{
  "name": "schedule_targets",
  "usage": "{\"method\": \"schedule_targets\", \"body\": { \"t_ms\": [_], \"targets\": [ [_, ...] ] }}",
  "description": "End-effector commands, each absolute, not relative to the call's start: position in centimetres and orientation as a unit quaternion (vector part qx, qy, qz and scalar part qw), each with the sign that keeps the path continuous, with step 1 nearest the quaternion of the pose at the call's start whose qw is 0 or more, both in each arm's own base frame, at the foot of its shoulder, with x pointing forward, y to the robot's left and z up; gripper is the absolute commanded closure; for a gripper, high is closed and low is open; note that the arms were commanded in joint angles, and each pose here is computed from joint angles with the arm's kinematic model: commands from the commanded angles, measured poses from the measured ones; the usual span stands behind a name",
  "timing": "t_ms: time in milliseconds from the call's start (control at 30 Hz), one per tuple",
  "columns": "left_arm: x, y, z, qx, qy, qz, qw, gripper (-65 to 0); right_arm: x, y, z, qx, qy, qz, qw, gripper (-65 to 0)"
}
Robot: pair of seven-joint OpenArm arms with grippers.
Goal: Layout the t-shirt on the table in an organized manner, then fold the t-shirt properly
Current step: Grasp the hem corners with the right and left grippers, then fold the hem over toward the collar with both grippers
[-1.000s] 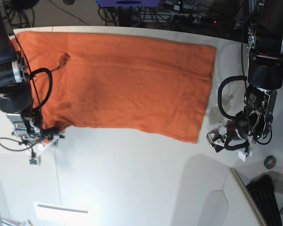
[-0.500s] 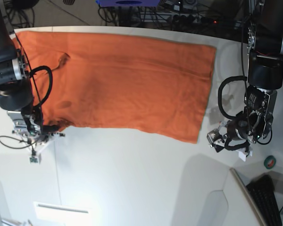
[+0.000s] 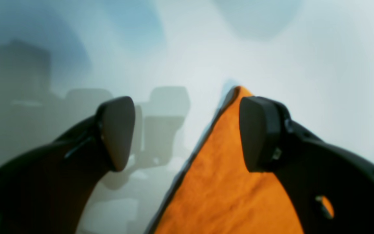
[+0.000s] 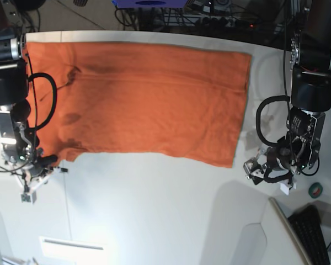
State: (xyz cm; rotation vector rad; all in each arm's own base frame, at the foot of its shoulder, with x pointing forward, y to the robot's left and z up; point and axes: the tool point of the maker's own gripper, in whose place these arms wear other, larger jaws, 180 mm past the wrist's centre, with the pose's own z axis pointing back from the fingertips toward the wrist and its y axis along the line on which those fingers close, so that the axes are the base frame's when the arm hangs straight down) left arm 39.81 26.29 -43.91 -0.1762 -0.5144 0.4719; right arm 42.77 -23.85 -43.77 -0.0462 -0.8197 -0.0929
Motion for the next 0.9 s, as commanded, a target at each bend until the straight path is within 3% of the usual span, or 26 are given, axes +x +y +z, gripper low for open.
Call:
{"method": "schedule_targets", "body": {
  "t_ms": [0,233,500,667,867],
  "targets": [
    [42.0,27.1,-41.8,-0.083,-0.279,0.231,0.928,-47.6,44.3,-24.5,-41.6,-0.027,-0.425,-0.047,0.903,0.0],
    [44.0,26.2,-42.8,-0.024,-0.250,0.192,0.949,-48.1,43.6,-24.1,-41.9,-0.024,-0.420,-0.042,0.906,0.0],
    [44.4,23.0,-44.2,-0.033,-0.213,0.097,0.972,-47.6,43.6,-23.3,-40.5,-0.018,-0.431,-0.033,0.902,0.0],
    [43.8,21.3,-44.9,-0.075,-0.220,0.071,0.970,-47.2,43.8,-23.2,-40.1,-0.017,-0.436,-0.032,0.899,0.0],
    [43.4,21.3,-46.2,-0.075,-0.246,0.078,0.963,-47.4,43.8,-23.2,-40.2,-0.017,-0.436,-0.031,0.899,0.0]
  ]
}}
